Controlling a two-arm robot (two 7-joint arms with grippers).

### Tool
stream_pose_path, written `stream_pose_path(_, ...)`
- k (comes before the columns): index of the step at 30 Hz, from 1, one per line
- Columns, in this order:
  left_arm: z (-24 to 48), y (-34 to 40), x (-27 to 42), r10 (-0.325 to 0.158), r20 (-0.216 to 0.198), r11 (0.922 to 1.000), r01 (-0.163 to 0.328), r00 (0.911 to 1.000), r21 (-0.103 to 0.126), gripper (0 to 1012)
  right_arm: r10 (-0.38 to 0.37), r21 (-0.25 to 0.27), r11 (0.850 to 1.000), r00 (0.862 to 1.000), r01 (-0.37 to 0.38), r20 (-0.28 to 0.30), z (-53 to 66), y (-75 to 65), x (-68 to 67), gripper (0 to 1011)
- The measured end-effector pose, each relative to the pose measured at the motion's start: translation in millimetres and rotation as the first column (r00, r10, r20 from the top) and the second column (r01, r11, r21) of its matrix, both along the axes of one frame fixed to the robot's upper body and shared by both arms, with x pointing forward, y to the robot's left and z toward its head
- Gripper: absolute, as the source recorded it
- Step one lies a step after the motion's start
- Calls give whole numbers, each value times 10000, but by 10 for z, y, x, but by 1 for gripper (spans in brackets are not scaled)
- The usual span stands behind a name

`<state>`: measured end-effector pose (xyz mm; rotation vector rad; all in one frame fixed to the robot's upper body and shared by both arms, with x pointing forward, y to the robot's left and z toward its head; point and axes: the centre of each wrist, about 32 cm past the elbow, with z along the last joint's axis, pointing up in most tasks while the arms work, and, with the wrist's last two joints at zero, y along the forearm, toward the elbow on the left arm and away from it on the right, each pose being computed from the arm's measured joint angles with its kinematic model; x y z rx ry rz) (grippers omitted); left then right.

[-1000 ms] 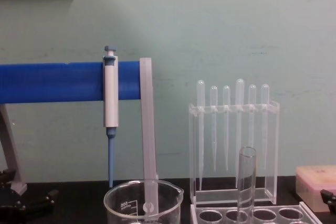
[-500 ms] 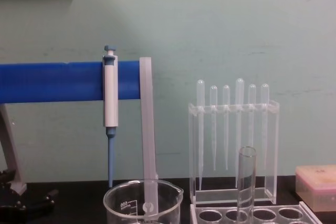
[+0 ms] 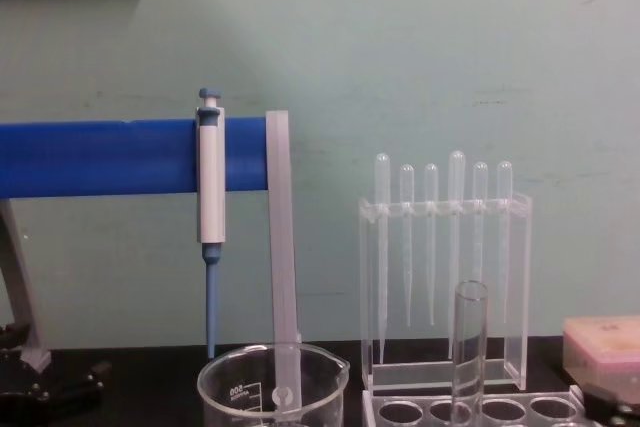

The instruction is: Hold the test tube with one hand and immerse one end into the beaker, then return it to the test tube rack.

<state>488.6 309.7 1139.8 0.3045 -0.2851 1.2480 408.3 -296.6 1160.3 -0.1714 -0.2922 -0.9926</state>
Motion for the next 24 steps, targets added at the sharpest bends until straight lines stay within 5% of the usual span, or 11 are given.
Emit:
stream_pose_path(10,0,0,0,-1,-1,10000,1,10000,0,1000,1136,371,9928,9935,-1137,61,-36,350,90,1004)
stream_pose_path(24,0,0,0,-1,0,10000,1,10000,0,1000,1444,474,9880,9883,-1467,495,-165,582,210,1004)
